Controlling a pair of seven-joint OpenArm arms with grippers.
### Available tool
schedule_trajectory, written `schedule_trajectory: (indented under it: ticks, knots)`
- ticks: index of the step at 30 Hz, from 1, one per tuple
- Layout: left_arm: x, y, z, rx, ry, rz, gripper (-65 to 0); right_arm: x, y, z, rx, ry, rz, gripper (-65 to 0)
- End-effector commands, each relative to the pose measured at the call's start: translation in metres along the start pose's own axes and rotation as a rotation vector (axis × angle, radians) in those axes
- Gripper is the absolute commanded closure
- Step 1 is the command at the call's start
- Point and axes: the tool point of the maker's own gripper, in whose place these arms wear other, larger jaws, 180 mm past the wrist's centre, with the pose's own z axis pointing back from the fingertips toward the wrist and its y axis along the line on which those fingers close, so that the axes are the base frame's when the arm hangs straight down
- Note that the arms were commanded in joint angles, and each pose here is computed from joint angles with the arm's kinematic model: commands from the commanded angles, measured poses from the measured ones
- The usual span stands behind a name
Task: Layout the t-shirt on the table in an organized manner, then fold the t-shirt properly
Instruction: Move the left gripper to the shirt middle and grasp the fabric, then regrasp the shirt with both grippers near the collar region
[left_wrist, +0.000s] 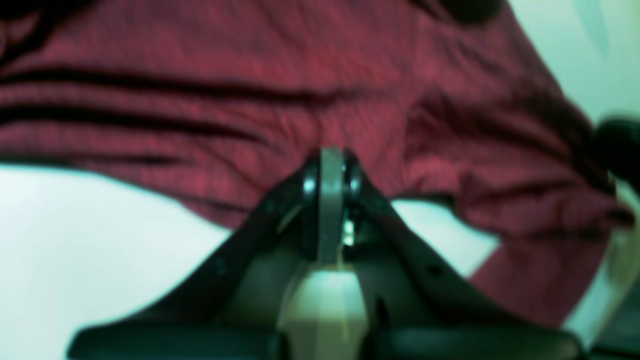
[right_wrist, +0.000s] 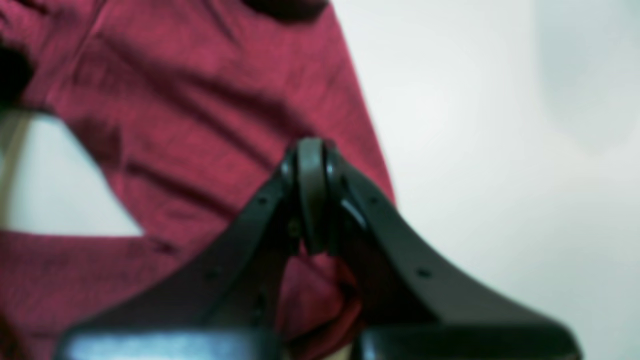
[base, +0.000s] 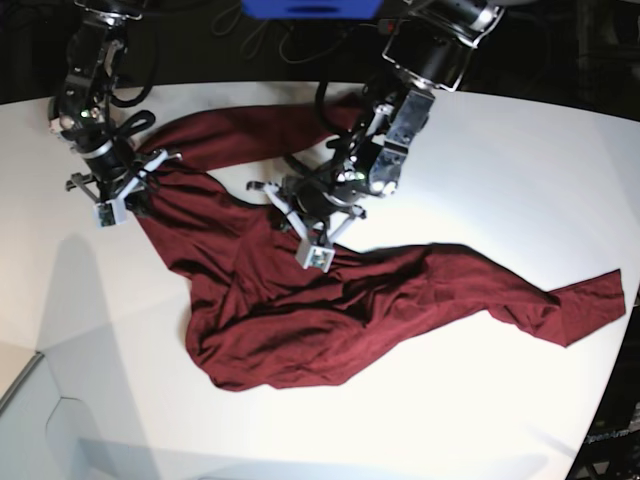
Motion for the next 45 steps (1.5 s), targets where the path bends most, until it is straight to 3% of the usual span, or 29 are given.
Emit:
schedule_trajectory:
  ticks: [1, 7, 13, 17, 22, 27, 36, 45]
  knots:
    - [-0.018, 0.009, 0.007, 0.026, 0.066, -0.005, 0.0, 0.021, -0.008, 0.002, -0.012, -0.063, 0.020, 0.0]
    - [-0.012, 0.000, 0.049, 0.002, 0.002, -0.052, 0.0, 0.036, -0.011, -0.001, -0.019, -0.097, 0.025, 0.0]
    - [0.037, -0.032, 0.085, -0.060, -0.171, -0.090, 0.0, 0.047, -0.010, 0.002, -0.022, -0.125, 0.033, 0.0]
    - [0.042, -0.032, 0.061, -0.056, -0.152, -0.066, 0.0, 0.048, -0.007, 0.002, -0.018, -0.130, 0.027, 0.0]
    - [0.029, -0.027, 0.006, -0.038, -0.022, -0.014, 0.0, 0.043, -0.001, 0.001, -0.010, -0.122, 0.017, 0.0]
    - [0.017, -0.014, 0.000, -0.013, 0.023, -0.013, 0.0, 0.042, -0.004, 0.002, -0.015, -0.118, 0.022, 0.0]
    - [-0.032, 0.081, 0.062, 0.150, 0.088, -0.124, 0.0, 0.046, -0.009, 0.002, -0.021, -0.124, 0.033, 0.0]
    - [0.020, 0.107, 0.126, 0.245, -0.122, -0.073, 0.0, 0.077, 0.004, -0.010, 0.000, -0.199, 0.002, 0.0]
